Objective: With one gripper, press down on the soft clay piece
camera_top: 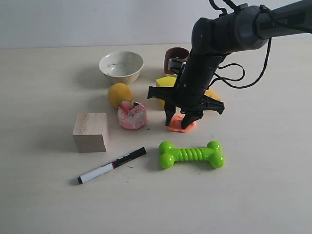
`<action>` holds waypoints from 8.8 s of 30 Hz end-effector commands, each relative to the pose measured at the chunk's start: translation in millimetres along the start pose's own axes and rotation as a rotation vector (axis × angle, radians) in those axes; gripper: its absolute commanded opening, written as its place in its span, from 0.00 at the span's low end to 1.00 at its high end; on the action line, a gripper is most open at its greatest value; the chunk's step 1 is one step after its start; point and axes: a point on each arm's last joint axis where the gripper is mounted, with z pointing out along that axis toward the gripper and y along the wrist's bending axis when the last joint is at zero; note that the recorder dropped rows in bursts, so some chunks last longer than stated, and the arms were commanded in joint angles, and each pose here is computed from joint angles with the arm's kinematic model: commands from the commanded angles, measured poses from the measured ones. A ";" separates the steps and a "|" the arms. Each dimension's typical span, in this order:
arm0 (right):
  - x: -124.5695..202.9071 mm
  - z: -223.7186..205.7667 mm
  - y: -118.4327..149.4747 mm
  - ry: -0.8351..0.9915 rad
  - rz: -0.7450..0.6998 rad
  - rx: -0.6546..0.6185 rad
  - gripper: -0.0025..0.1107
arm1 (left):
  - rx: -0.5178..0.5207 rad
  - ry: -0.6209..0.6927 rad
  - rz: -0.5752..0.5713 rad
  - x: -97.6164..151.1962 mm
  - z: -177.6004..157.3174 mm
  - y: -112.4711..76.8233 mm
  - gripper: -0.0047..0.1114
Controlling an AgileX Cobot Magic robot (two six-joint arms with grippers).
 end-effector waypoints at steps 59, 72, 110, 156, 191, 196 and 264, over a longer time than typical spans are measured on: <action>4.0 -7.2 0.8 -0.008 -0.086 -0.017 0.12 | 0.010 -0.014 -0.008 -0.8 -0.4 -0.7 0.04; 4.1 -21.4 4.1 -0.048 -0.120 -0.036 0.38 | 0.010 -0.014 -0.008 -0.8 -0.4 -0.7 0.04; 151.2 -264.5 -52.5 -0.878 -0.368 -0.172 0.02 | 0.010 -0.014 -0.008 -0.8 -0.4 -0.7 0.04; 279.3 -154.3 -208.2 -1.439 -0.262 0.170 0.02 | 0.010 -0.014 -0.008 -0.8 -0.4 -0.7 0.04; 294.8 -109.4 -224.5 -1.436 -0.089 0.168 0.02 | 0.010 -0.014 -0.008 -0.8 -0.4 -0.7 0.04; 295.1 -107.7 -224.9 -1.413 -0.121 0.199 0.02 | 0.010 -0.014 -0.008 -0.8 -0.4 -0.7 0.04; 295.1 -107.6 -224.8 -1.412 -0.120 0.198 0.02 | 0.010 -0.014 -0.008 -0.8 -0.4 -0.7 0.04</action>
